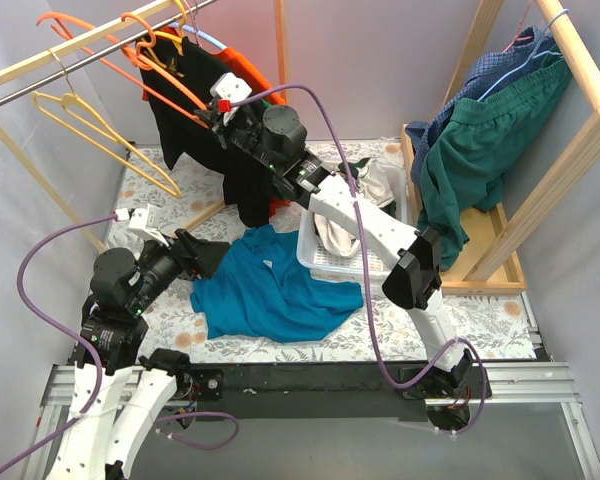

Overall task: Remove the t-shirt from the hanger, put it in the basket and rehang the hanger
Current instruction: Place the hanger at the clothesline.

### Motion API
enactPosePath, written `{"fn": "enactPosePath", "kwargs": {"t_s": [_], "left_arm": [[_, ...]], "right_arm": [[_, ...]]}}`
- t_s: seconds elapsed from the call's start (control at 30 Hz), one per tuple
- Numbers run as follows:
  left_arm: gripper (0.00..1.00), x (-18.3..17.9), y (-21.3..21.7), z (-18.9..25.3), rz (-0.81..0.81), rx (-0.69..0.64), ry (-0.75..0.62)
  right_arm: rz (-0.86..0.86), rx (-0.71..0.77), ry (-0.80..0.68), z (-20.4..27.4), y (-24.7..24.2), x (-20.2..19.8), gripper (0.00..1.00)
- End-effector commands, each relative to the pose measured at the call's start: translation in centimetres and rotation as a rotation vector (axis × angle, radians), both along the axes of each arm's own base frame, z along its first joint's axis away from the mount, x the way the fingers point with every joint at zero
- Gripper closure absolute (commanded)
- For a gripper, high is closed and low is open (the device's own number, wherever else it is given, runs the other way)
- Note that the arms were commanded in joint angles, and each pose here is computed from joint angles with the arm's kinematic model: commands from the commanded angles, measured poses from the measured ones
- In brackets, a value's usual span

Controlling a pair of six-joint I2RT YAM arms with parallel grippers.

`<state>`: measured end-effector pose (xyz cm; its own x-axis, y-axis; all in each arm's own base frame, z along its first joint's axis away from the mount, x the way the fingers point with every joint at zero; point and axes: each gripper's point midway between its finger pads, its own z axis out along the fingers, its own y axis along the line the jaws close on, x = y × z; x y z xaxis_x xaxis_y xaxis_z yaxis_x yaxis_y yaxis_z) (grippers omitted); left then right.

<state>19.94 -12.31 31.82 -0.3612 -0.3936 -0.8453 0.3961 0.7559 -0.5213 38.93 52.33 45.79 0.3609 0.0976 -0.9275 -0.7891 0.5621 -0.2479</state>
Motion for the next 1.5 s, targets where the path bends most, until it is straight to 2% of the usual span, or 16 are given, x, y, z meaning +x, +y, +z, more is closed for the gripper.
{"fn": "enactPosePath", "kwargs": {"t_s": [0.0,0.3,0.67,1.47], "left_arm": [[0.35,-0.6,-0.2,1.4,-0.021,-0.014,-0.032],[0.34,-0.6,-0.3,1.2,-0.024,-0.012,-0.027],[0.34,-0.8,-0.3,1.4,-0.028,-0.016,-0.031],[0.34,-0.9,-0.2,1.0,-0.021,-0.011,-0.025]], "right_arm": [[-0.017,0.227,-0.139,7.2,-1.3,-0.9,0.99],[-0.087,0.276,-0.182,6.3,-0.9,0.9,0.99],[-0.085,0.219,-0.152,2.5,1.0,2.2,0.99],[-0.087,0.140,-0.108,-1.6,2.4,3.4,0.99]]}}
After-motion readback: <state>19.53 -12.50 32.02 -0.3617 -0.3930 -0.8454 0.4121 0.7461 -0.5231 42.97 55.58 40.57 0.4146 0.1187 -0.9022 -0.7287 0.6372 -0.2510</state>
